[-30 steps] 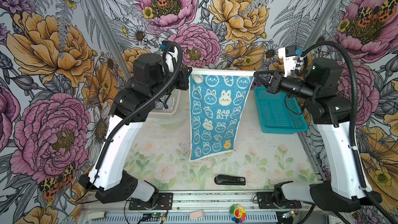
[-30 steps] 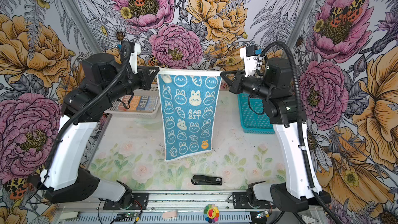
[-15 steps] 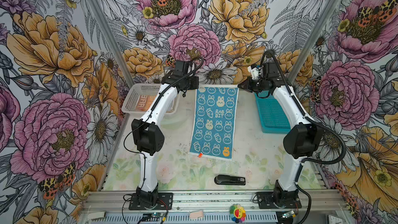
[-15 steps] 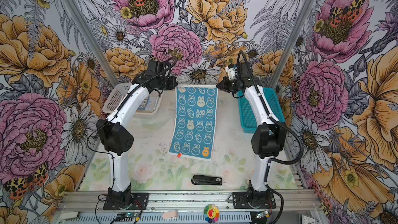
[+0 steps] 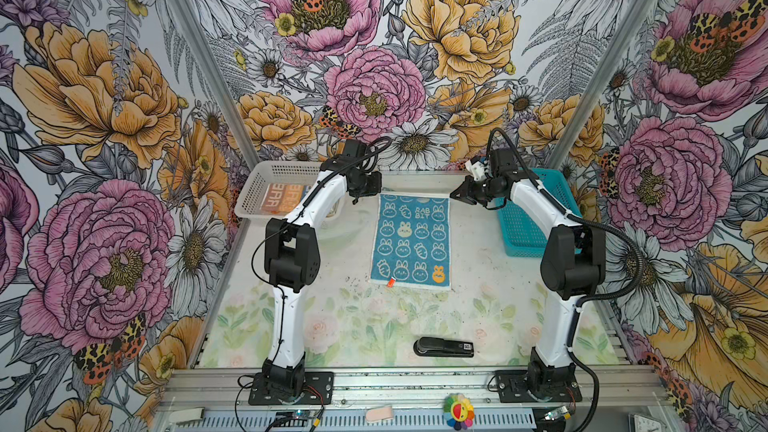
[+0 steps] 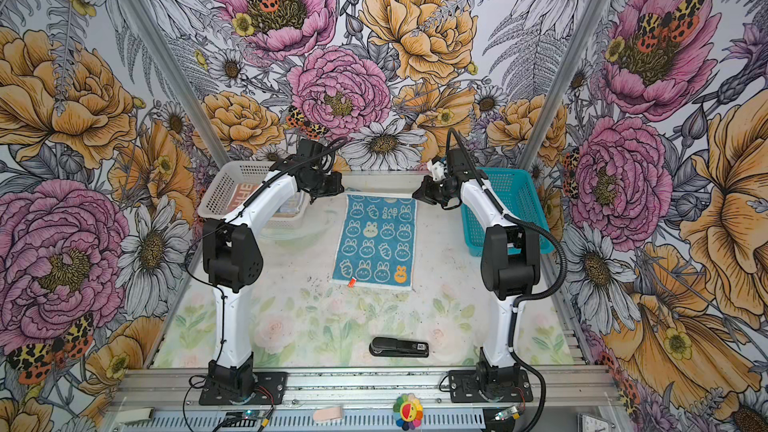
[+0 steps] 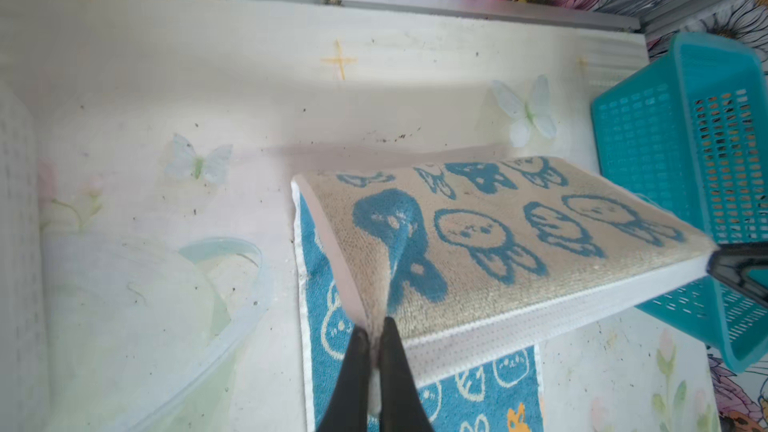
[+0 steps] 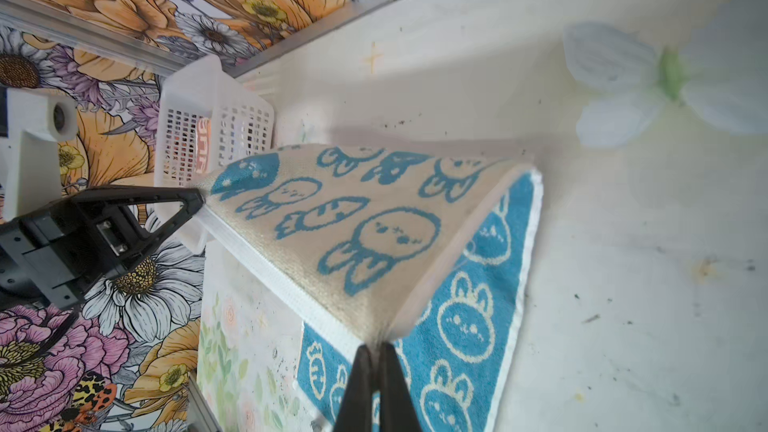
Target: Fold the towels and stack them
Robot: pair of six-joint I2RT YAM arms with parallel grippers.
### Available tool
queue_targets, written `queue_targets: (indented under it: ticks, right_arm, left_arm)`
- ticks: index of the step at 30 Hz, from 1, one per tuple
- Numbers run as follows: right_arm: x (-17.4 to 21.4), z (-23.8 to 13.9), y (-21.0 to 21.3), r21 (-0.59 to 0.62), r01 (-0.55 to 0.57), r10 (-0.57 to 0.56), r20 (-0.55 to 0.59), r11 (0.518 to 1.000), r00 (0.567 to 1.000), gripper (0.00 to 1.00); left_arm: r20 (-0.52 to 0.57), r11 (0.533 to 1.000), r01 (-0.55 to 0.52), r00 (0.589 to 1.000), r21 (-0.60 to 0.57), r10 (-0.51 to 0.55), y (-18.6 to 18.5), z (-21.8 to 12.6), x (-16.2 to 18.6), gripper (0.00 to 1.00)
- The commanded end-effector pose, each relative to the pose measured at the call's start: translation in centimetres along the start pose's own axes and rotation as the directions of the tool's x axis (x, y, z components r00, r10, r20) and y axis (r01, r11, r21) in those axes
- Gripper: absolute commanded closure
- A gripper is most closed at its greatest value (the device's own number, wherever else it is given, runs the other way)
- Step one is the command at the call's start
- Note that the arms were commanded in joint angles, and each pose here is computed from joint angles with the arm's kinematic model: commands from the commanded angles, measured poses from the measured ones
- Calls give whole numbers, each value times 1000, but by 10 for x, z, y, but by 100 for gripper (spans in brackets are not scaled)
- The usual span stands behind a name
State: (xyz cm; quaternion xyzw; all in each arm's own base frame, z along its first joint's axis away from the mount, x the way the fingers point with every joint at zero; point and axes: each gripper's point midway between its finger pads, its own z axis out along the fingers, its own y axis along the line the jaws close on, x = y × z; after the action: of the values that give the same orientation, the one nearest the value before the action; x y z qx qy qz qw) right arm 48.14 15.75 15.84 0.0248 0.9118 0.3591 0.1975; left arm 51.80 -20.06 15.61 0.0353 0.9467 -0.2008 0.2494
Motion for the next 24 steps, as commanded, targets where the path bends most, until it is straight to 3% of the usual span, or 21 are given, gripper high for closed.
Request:
queue_targets:
  ticks: [1,14,24]
  right_arm:
    - [3,-26,-22,110,-26,16,94,994,995,100]
    - [145,19,-61,162,-123,136,-70,979,988,100]
    - [163,42,-100,261,-173,207,-109,950,972,100]
  left_arm:
    - [5,974,54,998,-219,-55,55,-21,19,100]
    - [-207,957,2,976,-292,-65,53,2,165,100]
    - [-261,956,2,962,-293,-82,53,29,190,100]
